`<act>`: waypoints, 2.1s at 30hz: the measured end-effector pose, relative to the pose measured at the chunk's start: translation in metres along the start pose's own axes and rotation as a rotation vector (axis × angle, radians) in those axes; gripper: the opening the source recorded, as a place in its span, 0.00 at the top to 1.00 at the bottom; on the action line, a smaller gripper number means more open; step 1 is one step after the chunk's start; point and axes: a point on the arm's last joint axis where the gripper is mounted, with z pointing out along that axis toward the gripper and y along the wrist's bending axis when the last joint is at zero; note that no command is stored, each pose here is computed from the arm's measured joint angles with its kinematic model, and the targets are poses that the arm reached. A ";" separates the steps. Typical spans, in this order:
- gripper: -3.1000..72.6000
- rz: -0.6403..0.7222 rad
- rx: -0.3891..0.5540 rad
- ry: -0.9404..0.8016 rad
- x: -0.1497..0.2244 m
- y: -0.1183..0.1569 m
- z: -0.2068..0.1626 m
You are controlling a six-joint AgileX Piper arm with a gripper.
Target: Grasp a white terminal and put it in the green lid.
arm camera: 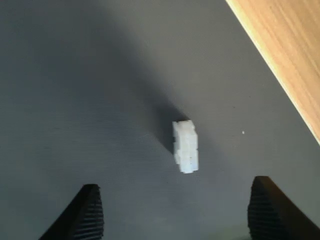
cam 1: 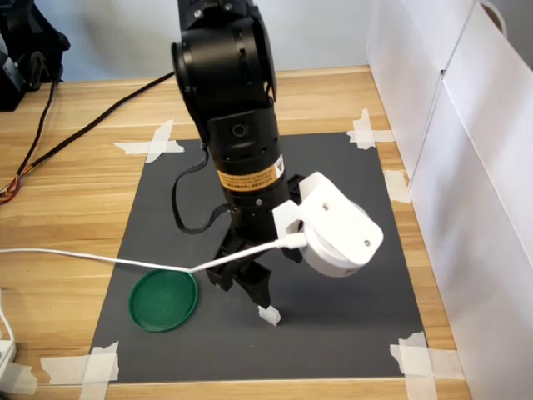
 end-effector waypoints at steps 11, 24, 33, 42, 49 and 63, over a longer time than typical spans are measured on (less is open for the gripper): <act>0.03 -0.068 -0.006 0.057 0.005 -0.003 0.037; 0.04 -0.076 -0.007 0.051 0.004 -0.004 0.055; 0.04 -0.076 -0.019 0.073 0.007 -0.003 0.068; 0.15 -0.066 -0.014 0.065 0.006 -0.004 0.068; 0.54 0.011 -0.037 0.087 0.008 -0.002 0.071; 0.84 0.022 -0.019 0.032 0.011 -0.012 0.042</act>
